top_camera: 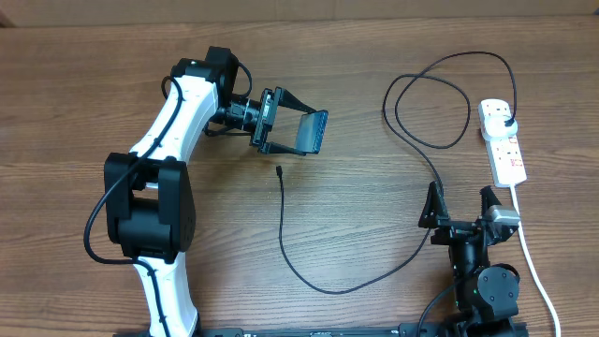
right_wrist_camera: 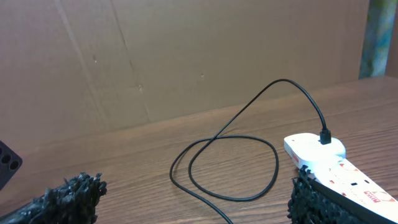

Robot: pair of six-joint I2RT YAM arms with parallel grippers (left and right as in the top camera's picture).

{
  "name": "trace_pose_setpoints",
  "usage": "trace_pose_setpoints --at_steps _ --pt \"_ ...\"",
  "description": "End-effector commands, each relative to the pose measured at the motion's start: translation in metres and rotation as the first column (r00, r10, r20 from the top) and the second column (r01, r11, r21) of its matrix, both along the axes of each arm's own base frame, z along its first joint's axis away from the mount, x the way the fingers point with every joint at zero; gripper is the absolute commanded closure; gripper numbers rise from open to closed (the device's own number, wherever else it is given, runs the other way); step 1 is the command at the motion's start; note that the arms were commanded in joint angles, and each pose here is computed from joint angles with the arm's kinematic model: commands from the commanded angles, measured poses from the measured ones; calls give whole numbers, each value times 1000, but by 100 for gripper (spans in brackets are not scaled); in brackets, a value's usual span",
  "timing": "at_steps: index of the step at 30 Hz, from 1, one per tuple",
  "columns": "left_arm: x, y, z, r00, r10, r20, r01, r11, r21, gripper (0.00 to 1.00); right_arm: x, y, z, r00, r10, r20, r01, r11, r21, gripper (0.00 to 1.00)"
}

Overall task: Plug charger to phone and switch on socket
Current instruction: 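Lift and tilt the phone upright with the left gripper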

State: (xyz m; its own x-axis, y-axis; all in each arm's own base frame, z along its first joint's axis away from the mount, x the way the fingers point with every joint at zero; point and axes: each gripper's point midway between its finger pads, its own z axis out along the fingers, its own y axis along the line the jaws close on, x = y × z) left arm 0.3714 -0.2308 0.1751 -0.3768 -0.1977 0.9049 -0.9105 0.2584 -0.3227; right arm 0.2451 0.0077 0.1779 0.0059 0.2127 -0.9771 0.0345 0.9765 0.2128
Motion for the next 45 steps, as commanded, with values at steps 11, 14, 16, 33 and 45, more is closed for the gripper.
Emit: trace_pose_setpoints --at_steps 11,14,16,33,45 --pt "6 0 31 999 22 -24 -25 992 -122 48 0 2 -2 1000 8 4 -8 1000 -3 0" --pt "7 0 31 999 22 -24 -25 992 -122 48 0 2 -2 1000 8 4 -8 1000 -4 0" --pt "7 0 31 999 22 -24 -25 992 -122 49 0 2 -2 1000 8 4 -8 1000 -4 0" --pt "6 0 30 1000 22 -22 -24 993 -118 48 0 2 -2 1000 8 4 -8 1000 -4 0" --pt "7 0 29 1000 22 -21 -24 993 -114 48 0 2 -2 1000 8 4 -8 1000 -4 0"
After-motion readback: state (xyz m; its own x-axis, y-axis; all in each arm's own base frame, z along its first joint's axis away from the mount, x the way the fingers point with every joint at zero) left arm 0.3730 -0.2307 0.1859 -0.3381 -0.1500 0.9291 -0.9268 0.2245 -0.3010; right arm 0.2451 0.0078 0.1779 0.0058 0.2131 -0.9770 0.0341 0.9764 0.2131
